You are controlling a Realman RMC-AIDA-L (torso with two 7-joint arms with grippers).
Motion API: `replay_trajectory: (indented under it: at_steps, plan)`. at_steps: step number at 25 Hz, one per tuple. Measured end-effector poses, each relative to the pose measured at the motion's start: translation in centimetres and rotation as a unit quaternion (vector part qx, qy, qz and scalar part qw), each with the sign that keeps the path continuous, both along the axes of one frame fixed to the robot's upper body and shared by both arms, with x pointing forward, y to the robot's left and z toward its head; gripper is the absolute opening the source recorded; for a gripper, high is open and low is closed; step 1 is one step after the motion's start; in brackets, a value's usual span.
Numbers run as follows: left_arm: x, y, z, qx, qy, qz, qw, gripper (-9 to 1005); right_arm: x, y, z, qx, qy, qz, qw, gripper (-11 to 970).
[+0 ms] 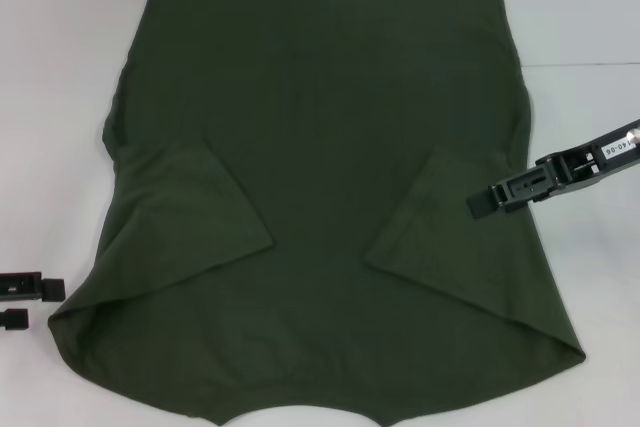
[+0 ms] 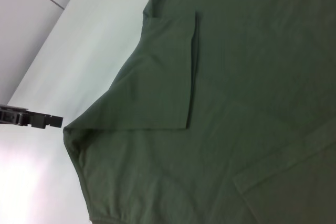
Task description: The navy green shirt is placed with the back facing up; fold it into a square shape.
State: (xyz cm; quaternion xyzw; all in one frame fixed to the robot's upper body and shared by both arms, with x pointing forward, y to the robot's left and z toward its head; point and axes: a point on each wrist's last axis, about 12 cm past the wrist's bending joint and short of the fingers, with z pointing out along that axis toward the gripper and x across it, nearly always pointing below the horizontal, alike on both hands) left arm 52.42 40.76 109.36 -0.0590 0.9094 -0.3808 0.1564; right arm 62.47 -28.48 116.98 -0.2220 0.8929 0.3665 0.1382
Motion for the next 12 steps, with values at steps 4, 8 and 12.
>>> replay_trajectory:
  at_steps: [4,8,12]
  plan:
    - [0.1,-0.1,-0.3,0.009,-0.001,0.002,1.0,825,-0.1,0.0,-0.1,0.0,0.003,-0.001,1.0,922]
    - [0.4,-0.5,-0.8,0.01,0.002,0.004,1.0,824,0.0,0.0,-0.2,-0.001,0.002,-0.004,1.0,922]
    - [0.7,-1.3,-1.2,0.008,0.006,-0.002,1.0,823,0.0,-0.1,-0.2,-0.002,-0.001,-0.006,1.0,922]
